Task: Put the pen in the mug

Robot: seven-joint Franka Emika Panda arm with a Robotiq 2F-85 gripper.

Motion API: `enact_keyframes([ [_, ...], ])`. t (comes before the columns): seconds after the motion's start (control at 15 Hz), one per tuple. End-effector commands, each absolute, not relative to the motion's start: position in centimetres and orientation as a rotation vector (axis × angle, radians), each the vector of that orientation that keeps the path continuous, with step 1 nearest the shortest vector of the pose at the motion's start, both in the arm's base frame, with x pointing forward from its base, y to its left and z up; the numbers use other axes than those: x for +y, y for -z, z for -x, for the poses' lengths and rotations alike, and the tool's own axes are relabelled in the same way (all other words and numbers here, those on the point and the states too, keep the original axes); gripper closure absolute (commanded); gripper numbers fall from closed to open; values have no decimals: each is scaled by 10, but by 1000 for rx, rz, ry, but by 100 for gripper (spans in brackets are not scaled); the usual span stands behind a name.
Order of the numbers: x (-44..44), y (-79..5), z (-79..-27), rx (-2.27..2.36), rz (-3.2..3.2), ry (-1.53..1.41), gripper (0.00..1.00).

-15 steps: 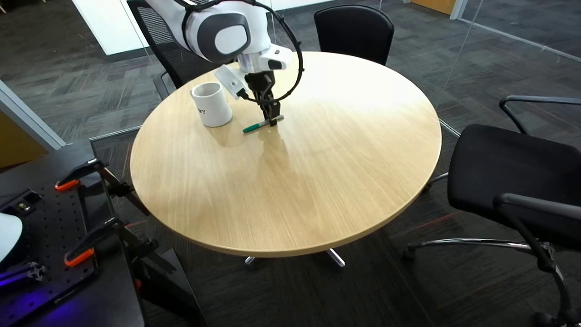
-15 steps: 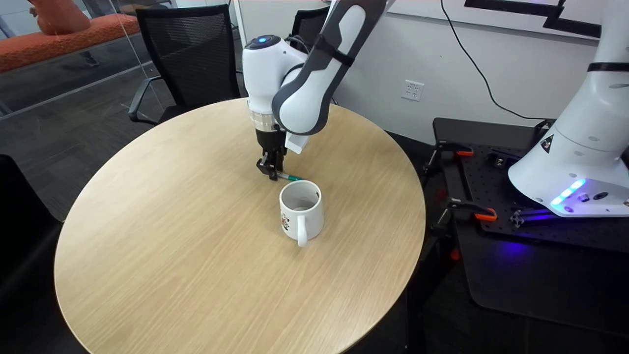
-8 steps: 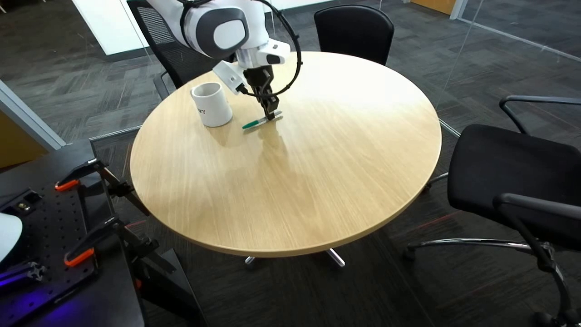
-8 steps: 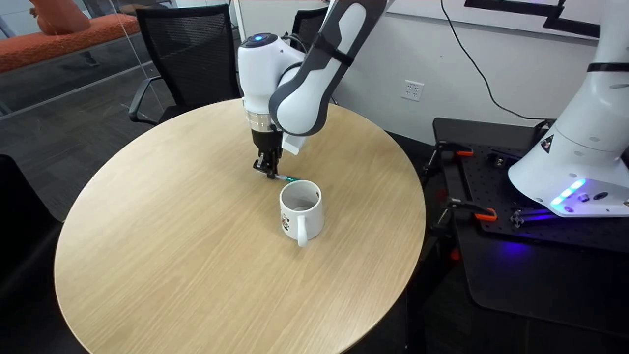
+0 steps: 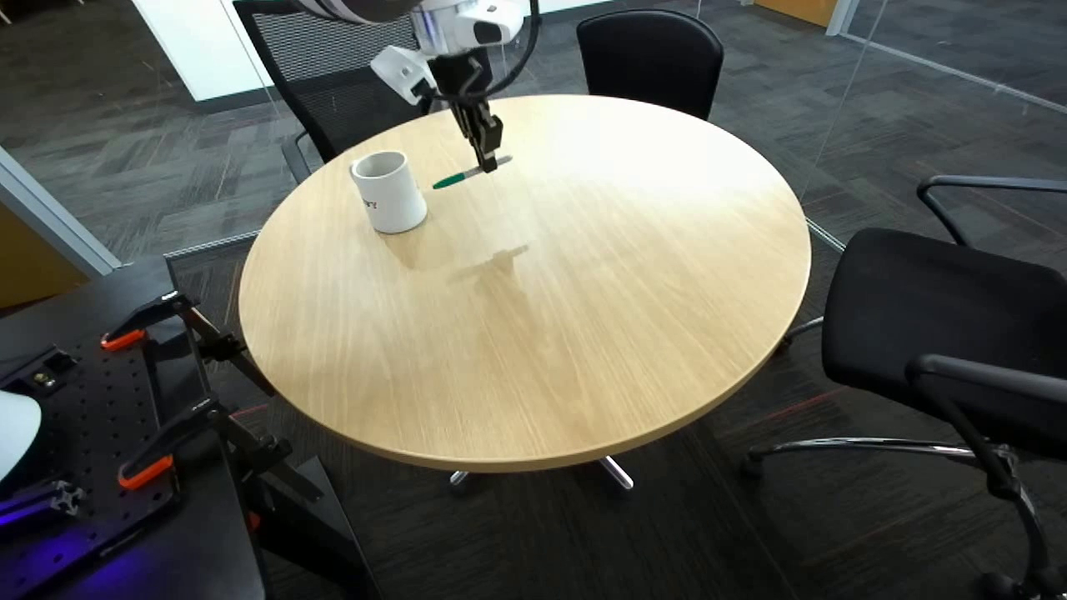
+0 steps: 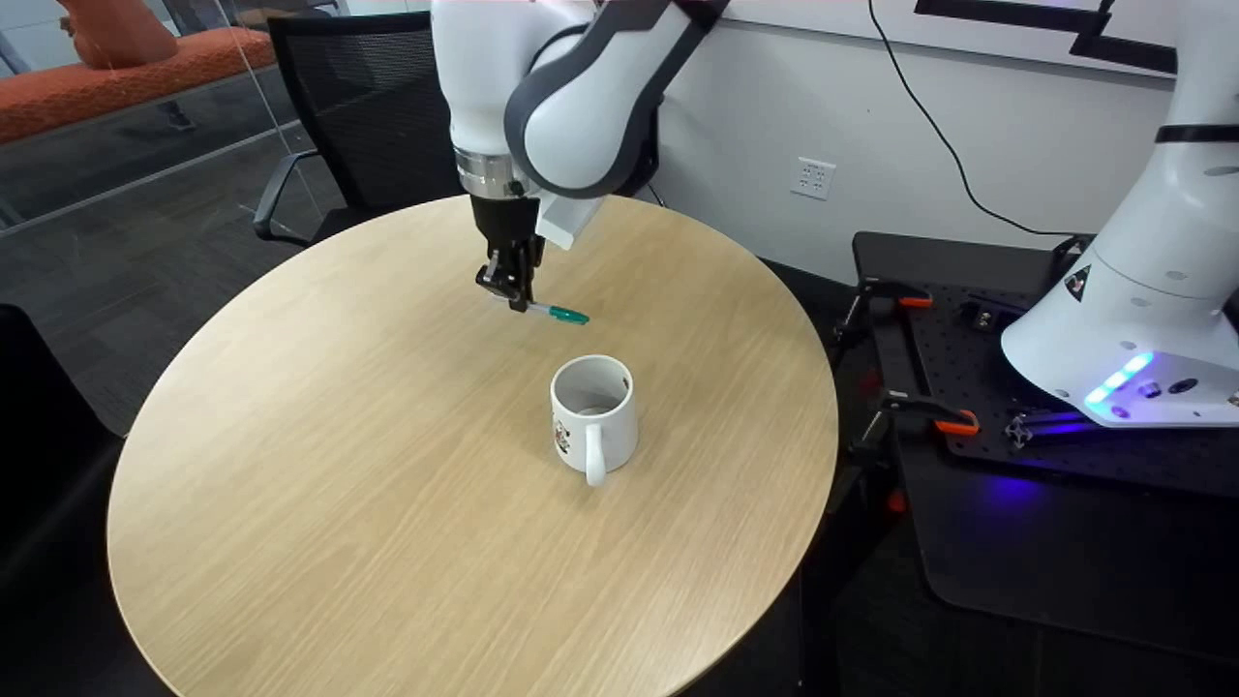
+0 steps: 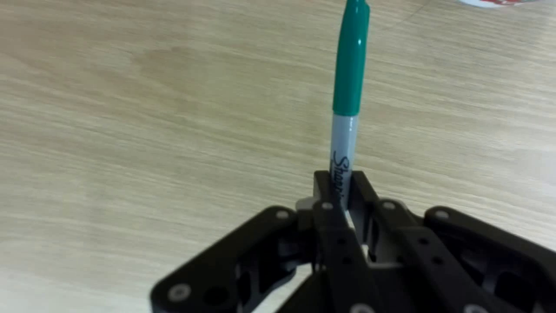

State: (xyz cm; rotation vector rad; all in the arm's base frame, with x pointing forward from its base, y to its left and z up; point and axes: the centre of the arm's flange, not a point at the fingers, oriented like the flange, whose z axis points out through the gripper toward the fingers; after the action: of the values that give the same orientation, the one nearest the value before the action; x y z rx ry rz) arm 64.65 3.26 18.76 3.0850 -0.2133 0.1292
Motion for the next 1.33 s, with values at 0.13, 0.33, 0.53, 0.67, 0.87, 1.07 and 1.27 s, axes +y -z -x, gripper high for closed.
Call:
enact_keyframes([
  [0.13, 29, -269, -610, -181, -3059, 26, 97],
  [0.33, 25, -295, -592, -103, -3036, 67, 97],
  [0.53, 17, -310, -578, 69, -3015, 89, 97],
  [0.67, 12, -316, -570, 133, -3018, 104, 97],
  [0.87, 15, -307, -583, 90, -3023, 82, 87],
  [1.07, 15, -307, -580, 96, -3023, 87, 97],
  [1.27, 8, -308, -585, 238, -3047, -14, 97],
])
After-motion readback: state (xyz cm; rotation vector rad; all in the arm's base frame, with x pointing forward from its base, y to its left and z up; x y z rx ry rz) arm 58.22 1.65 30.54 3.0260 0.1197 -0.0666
